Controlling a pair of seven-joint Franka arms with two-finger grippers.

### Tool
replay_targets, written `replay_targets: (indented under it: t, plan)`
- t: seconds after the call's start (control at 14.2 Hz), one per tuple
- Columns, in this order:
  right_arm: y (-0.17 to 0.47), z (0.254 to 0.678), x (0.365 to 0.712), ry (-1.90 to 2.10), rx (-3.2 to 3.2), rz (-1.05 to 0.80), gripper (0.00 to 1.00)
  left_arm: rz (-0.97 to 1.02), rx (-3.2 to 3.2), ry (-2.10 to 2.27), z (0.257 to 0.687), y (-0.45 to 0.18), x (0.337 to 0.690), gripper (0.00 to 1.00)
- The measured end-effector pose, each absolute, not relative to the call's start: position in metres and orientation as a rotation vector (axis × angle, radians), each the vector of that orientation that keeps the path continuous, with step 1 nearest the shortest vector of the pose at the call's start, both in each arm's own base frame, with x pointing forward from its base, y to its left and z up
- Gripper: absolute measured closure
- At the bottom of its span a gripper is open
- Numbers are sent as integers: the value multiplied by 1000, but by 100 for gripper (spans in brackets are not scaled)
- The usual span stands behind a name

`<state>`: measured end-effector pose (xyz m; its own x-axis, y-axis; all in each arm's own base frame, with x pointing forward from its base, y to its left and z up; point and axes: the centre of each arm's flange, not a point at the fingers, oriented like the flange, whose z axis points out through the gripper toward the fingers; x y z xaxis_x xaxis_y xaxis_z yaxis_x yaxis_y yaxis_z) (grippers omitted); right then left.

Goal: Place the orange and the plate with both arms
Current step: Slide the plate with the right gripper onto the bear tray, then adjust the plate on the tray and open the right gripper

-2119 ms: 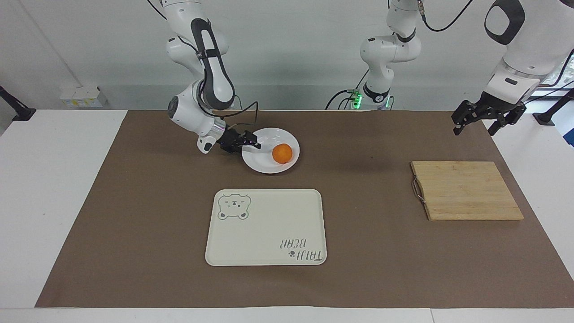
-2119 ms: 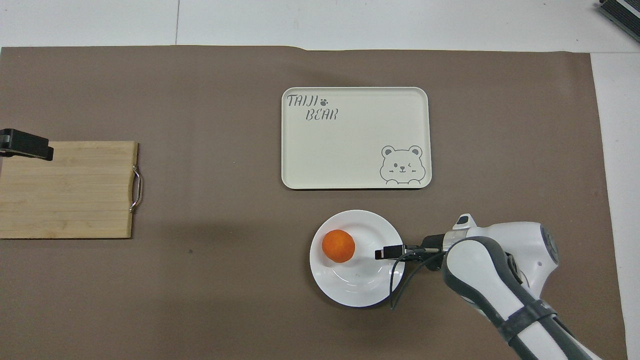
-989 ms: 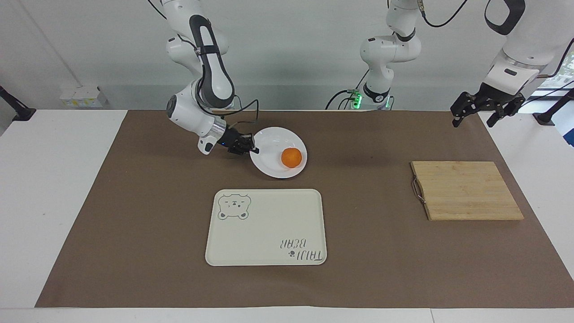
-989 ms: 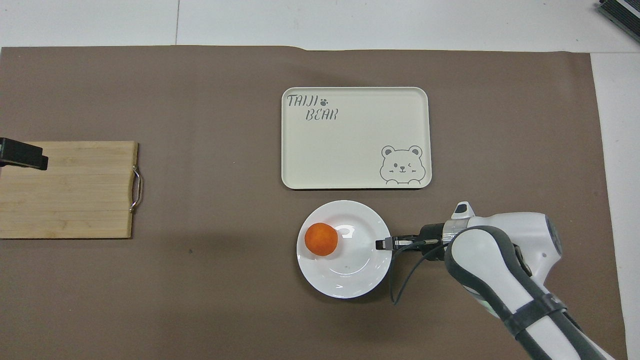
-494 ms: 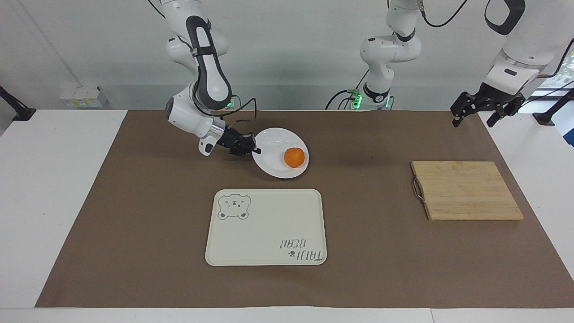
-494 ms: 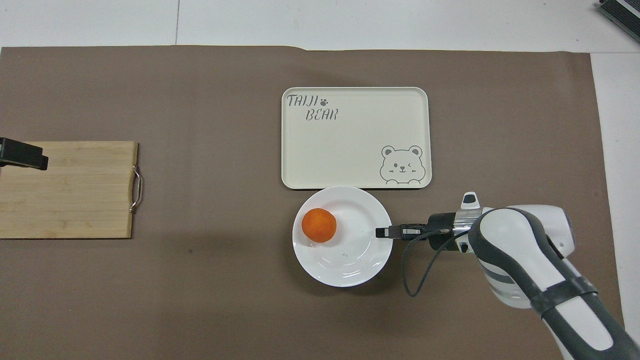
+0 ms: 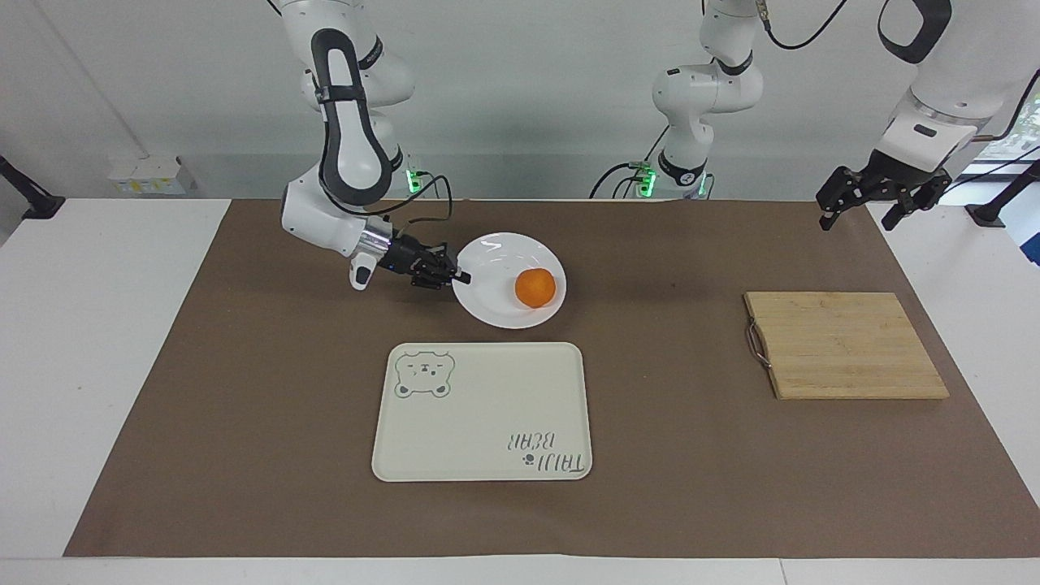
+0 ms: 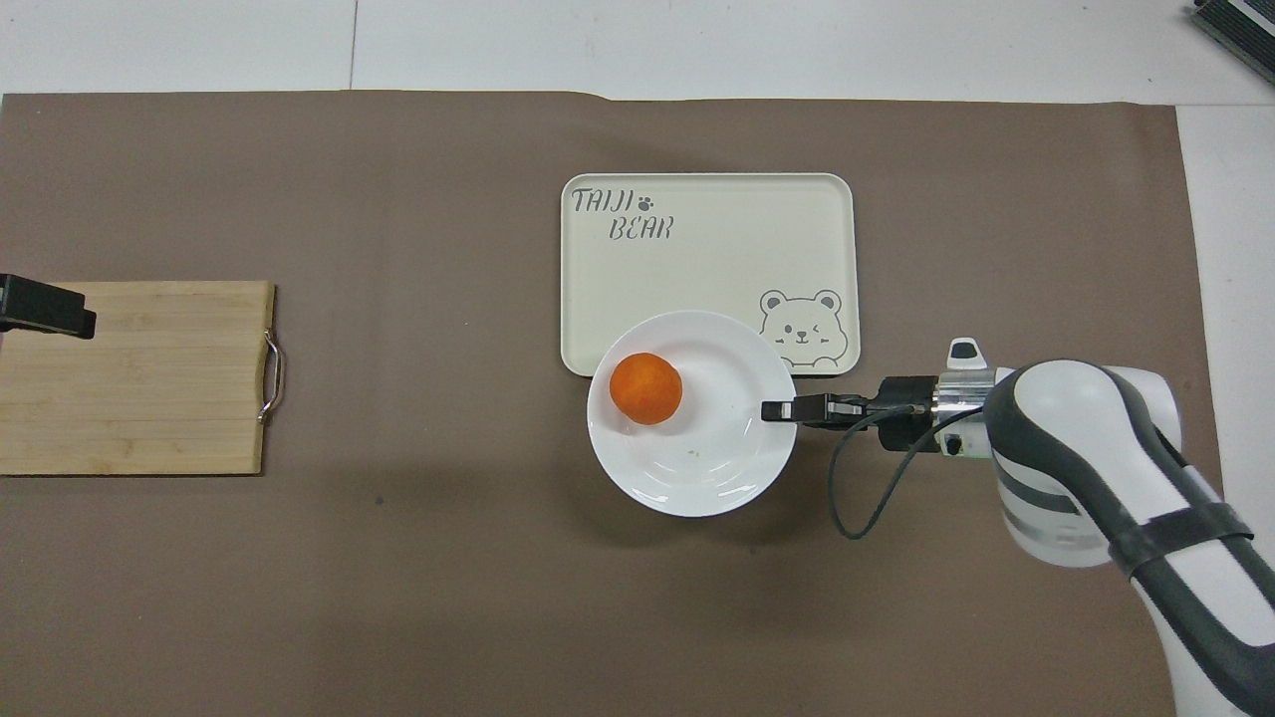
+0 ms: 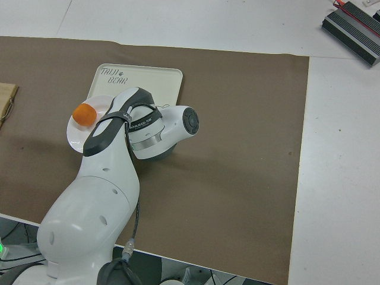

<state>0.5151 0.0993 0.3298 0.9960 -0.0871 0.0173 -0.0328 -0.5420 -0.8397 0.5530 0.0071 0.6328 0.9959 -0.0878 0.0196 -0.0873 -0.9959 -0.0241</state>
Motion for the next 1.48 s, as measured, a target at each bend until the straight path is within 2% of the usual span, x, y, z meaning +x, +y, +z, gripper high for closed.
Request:
replay_targets:
  t: [0.49, 0.64, 0.85, 1.06, 1.48]
  plan:
    - [88, 360, 611, 168, -2126, -150, 92, -32, -3115, 137, 633, 7, 553, 0]
    - [79, 351, 642, 189, -2127, -169, 92, -32, -3115, 137, 633, 7, 553, 0]
    - [74, 313, 672, 213, -2141, -152, 92, -32, -3115, 137, 633, 7, 553, 0]
    - [80, 291, 682, 173, -2191, -122, 92, -32, -3115, 137, 633, 7, 553, 0]
    - [70, 273, 670, 129, -2250, -31, 92, -32, -3115, 137, 633, 7, 553, 0]
